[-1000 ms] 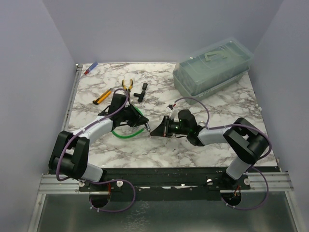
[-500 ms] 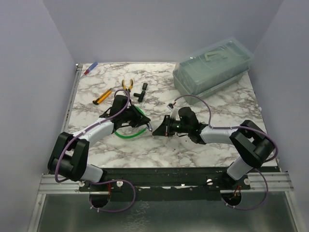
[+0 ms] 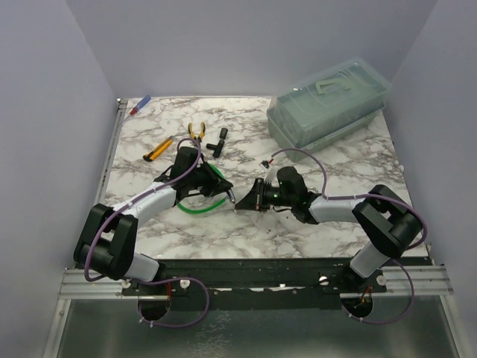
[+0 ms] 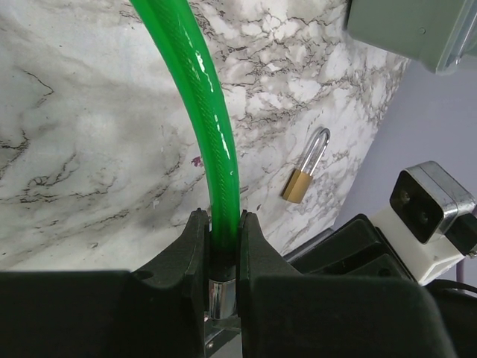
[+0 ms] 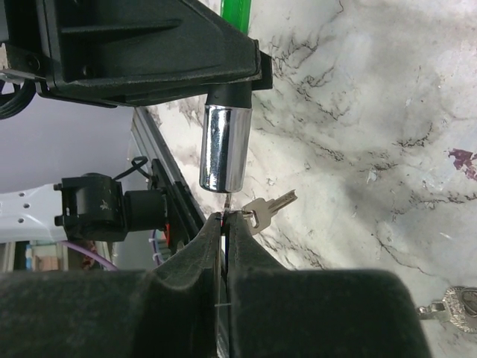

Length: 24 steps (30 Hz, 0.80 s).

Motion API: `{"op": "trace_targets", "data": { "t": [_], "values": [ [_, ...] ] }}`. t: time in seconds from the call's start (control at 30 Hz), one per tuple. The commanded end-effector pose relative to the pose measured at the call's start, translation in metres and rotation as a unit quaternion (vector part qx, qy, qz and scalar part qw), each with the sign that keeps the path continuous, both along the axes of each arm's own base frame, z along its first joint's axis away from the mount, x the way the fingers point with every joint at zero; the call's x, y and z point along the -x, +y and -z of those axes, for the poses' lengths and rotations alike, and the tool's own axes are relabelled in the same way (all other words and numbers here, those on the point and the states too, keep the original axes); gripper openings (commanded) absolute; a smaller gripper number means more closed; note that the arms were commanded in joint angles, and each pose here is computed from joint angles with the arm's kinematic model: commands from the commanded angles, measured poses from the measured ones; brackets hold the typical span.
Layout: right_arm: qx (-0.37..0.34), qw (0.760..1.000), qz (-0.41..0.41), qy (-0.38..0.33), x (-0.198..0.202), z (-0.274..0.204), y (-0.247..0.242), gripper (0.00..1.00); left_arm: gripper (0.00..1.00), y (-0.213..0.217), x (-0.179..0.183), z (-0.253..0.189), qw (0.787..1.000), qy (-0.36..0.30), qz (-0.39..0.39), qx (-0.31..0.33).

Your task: Unlock with the key

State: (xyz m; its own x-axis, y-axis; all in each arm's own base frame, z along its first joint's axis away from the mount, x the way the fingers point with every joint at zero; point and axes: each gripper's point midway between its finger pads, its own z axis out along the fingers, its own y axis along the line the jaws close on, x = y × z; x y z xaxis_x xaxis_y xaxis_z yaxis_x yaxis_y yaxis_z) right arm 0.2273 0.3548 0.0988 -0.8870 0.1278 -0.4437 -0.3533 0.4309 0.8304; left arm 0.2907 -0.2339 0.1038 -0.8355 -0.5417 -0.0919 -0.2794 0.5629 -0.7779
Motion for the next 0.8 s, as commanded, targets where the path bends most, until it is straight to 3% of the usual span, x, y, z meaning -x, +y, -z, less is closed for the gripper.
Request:
{"op": "trace_targets", "data": {
  "t": [0.0,0.17,0.4,0.6,0.77],
  "values": [
    [-0.052,0.996,-0.009,-0.068,-0.014,-0.043,0.012,0.13,0.00,-0.019,0.026,-0.009,0.999,0.021,0.041,0.028],
    [-0.024,0.997,-0.033,-0.072,0.001,-0.039,0.001,0.43,0.00,-0.018,0.021,-0.011,0.999,0.015,0.035,0.024],
    [0.018,0.995,-0.045,-0.085,0.012,-0.041,-0.014,0.67,0.00,-0.021,0.016,-0.012,0.999,0.013,0.034,0.025],
    [0.069,0.995,-0.020,-0.074,-0.003,-0.031,-0.017,0.73,0.00,-0.022,0.016,-0.017,0.999,0.008,0.035,0.029],
    [0.065,0.995,-0.044,-0.061,-0.004,-0.026,-0.007,0.73,0.00,-0.026,0.019,-0.018,0.999,0.006,0.041,0.030]
  ]
}}
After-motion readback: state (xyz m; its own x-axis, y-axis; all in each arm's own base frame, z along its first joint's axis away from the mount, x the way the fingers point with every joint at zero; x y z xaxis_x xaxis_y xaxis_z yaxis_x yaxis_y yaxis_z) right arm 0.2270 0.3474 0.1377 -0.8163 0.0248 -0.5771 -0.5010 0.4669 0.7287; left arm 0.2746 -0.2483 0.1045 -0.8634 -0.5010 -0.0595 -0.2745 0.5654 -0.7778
